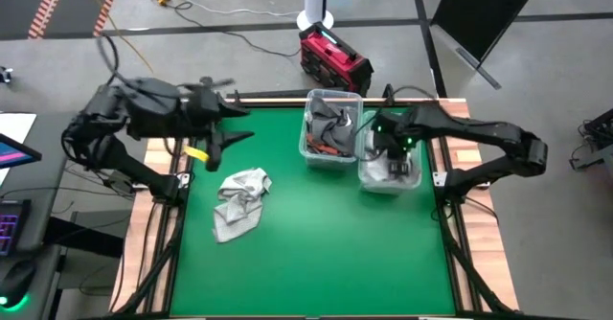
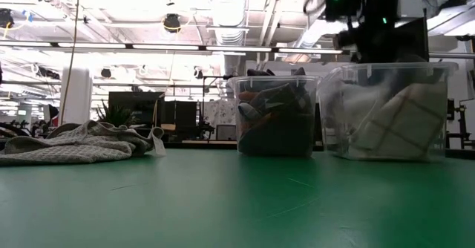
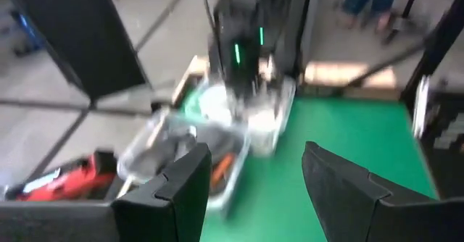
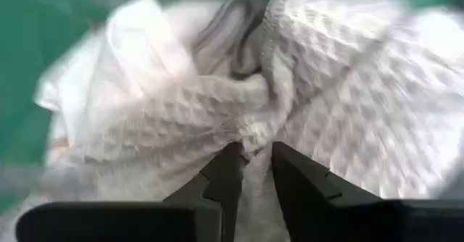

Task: Sort towels by color in basket
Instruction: Put the top gray towel into the right transparent bin, then put the gray towel into the right transparent bin

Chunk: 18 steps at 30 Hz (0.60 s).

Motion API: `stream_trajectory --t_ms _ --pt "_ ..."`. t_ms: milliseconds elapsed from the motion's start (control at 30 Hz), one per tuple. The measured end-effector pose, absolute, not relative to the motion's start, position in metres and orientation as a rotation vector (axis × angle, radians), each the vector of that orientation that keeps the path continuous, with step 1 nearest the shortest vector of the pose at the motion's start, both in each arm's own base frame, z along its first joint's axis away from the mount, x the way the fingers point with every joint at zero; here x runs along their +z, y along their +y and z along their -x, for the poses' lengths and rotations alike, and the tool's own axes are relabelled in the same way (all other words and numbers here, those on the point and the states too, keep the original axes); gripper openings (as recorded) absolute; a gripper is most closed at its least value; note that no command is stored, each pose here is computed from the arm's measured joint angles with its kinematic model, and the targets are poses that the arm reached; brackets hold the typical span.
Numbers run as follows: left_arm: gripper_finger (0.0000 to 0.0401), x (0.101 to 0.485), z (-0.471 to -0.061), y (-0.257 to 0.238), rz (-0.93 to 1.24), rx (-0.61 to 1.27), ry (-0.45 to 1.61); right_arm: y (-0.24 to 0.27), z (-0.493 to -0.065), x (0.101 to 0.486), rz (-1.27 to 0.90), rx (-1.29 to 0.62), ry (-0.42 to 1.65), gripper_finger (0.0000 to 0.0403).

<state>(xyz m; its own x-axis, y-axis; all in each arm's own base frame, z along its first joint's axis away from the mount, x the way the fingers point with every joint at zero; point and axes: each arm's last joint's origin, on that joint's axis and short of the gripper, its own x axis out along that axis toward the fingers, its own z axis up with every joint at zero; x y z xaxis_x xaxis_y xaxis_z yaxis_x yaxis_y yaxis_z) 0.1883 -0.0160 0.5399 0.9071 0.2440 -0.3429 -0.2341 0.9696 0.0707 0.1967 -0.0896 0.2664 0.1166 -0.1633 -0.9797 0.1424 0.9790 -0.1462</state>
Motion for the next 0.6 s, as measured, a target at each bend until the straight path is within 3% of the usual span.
stream_trajectory --t_ms 167,367,600 --pt "0.0206 0.506 -0.210 -0.019 -0.029 0.277 0.641 -0.093 -0.195 0.315 0.012 -0.263 1.377 0.0118" --pt "0.0206 0.439 -0.237 -0.024 -0.004 0.380 1.050 -0.094 -0.188 0.369 0.014 -0.325 1.272 0.0118" --pt "0.0206 0.329 -0.262 -0.031 -0.050 0.261 1.209 -0.083 -0.190 0.393 -0.147 -0.351 1.139 0.0118"
